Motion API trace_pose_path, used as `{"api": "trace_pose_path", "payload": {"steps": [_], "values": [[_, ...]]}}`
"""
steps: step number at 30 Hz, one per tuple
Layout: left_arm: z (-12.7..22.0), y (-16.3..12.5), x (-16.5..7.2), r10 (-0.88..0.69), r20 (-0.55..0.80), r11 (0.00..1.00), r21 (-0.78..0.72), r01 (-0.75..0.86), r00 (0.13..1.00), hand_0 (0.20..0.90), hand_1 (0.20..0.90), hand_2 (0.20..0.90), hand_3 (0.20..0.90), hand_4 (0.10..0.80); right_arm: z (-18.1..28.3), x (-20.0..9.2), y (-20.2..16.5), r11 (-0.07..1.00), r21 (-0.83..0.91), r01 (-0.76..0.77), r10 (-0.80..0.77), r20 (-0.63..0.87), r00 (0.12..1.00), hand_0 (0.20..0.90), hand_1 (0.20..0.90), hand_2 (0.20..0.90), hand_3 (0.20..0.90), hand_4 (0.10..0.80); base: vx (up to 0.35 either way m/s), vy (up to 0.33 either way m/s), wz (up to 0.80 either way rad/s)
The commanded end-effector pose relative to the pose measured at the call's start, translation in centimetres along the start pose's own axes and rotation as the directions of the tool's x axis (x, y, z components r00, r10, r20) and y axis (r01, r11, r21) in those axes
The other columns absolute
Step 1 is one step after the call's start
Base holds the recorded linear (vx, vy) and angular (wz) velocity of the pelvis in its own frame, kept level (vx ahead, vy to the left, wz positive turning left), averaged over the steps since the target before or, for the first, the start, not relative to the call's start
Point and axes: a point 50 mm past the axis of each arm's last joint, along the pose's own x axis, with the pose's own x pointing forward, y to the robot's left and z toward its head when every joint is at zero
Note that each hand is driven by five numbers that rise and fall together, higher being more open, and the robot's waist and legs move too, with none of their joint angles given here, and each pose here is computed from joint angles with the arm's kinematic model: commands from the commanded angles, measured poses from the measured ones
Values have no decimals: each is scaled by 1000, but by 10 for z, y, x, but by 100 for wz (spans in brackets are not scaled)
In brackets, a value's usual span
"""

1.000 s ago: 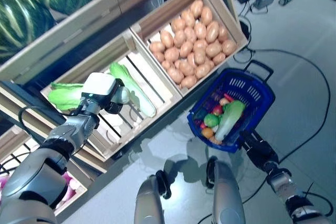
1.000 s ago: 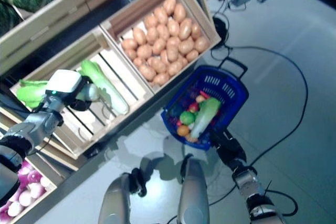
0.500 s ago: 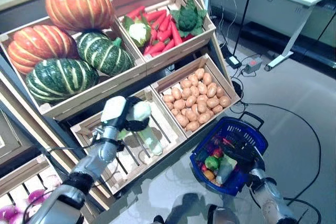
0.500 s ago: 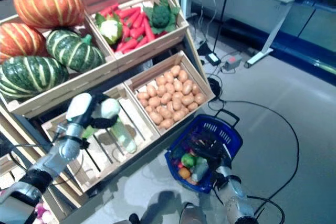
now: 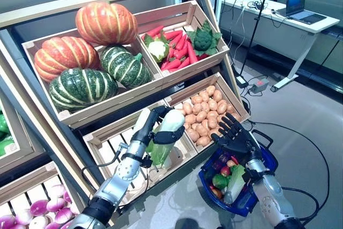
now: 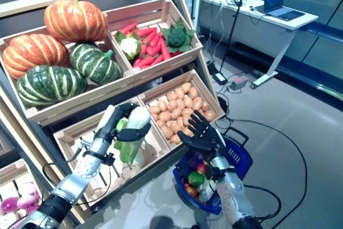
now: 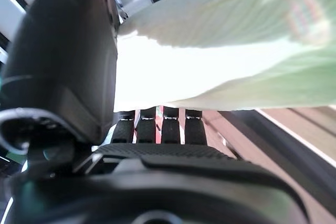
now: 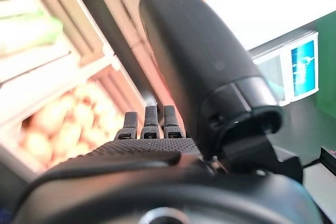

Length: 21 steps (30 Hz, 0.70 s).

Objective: Put vegetables into the basket

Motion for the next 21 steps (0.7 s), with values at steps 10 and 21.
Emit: {"api": "trace_pose_path", "payload": {"steps": [10,21], "values": [[60,18,17,54,304,931,-360,62,951,300,300,300,300,400,8,16,35,978,-68,-199,199,-15,980,900,900,900,900,800,10,-5,0],[64,12,16,11,323,920,-373,117,946,300,300,300,300,400,1,15,37,926,-129,-356,322,-225,920,900,900,900,900,800,0,0,0]]}}
